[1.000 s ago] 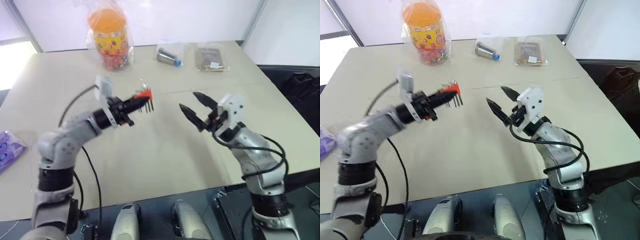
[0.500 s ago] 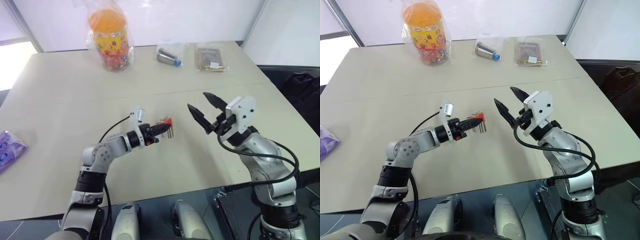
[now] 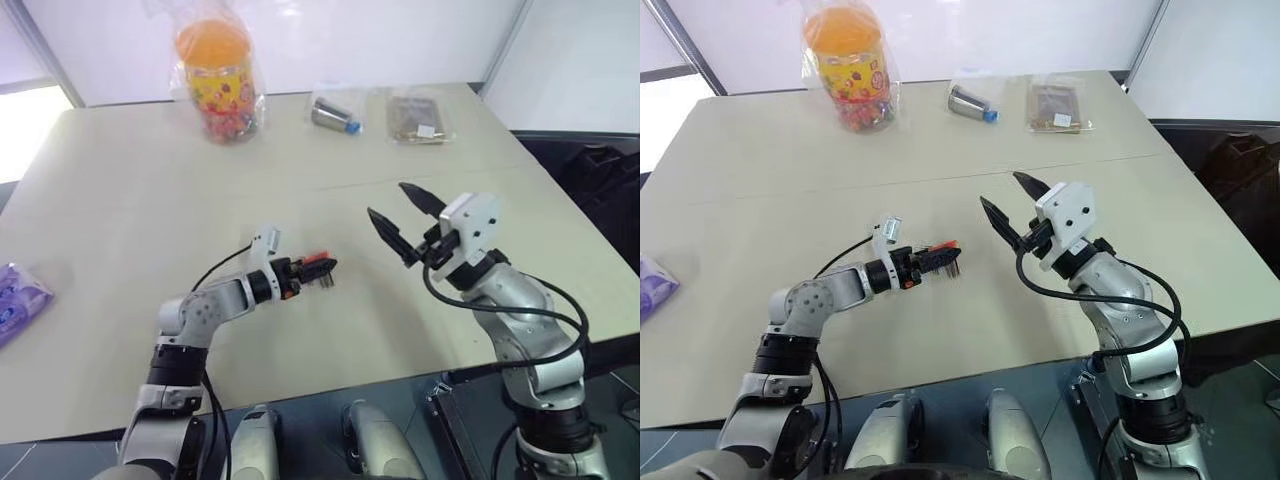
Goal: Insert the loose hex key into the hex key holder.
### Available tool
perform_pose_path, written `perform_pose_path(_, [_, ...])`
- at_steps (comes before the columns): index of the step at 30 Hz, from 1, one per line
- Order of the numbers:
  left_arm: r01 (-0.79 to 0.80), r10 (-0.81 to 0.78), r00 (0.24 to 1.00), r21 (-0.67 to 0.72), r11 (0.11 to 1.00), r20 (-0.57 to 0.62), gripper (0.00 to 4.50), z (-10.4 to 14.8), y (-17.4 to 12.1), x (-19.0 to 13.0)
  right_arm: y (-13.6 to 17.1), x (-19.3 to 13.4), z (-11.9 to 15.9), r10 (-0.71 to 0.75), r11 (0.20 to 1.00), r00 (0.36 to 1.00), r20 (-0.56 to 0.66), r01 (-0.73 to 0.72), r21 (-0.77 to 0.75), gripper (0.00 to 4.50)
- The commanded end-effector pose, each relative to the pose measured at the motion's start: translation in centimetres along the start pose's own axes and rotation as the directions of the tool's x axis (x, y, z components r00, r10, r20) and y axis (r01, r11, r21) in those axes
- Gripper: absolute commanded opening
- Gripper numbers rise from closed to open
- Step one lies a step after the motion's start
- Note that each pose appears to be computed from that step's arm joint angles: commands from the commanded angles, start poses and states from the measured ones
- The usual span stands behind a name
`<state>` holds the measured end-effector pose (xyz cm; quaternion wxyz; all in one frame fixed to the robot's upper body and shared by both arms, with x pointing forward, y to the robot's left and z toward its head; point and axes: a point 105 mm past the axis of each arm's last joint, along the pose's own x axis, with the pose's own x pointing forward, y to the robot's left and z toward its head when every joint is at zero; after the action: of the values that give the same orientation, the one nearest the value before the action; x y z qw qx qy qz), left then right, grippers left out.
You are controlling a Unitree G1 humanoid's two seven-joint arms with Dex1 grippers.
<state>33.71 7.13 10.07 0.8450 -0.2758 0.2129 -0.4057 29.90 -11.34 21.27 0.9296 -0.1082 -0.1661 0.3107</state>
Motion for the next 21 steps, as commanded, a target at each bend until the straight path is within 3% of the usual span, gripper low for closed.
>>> perform_pose_path(1, [-0.161,0.153,0.984,0.081,0.984,0.094,4.46,2.4,2.4,-2.7,0.3,0.2,0.6,0.048,0.999,0.999,0.015,-0.047,-0.015,3.13])
perform_pose_path(8, [-0.211,0.171,0.974,0.323,0.923,0.148,4.46,5.2,1.3,-6.0,0.8,-0.6,-1.2,0.247,0.968,0.961,-0.122,-0.249,0.002,3.13])
perform_pose_path(14, [-0.114,0.069,0.992,0.558,0.822,0.101,4.46,6.3,-2.1,-8.6,-0.3,-2.0,-2.4,0.418,0.903,0.866,-0.275,-0.43,0.019,3.13])
perform_pose_path(16, [-0.049,0.006,0.997,0.574,0.817,0.076,4.46,6.7,-3.7,-9.3,-1.0,-2.8,-3.0,0.46,0.878,0.821,-0.339,-0.478,0.033,3.13])
perform_pose_path(21, [-0.012,0.002,1.0,0.644,0.765,0.017,4.46,6.4,-4.7,-9.9,-2.2,-3.0,-3.4,0.476,0.862,0.787,-0.392,-0.506,0.03,3.13])
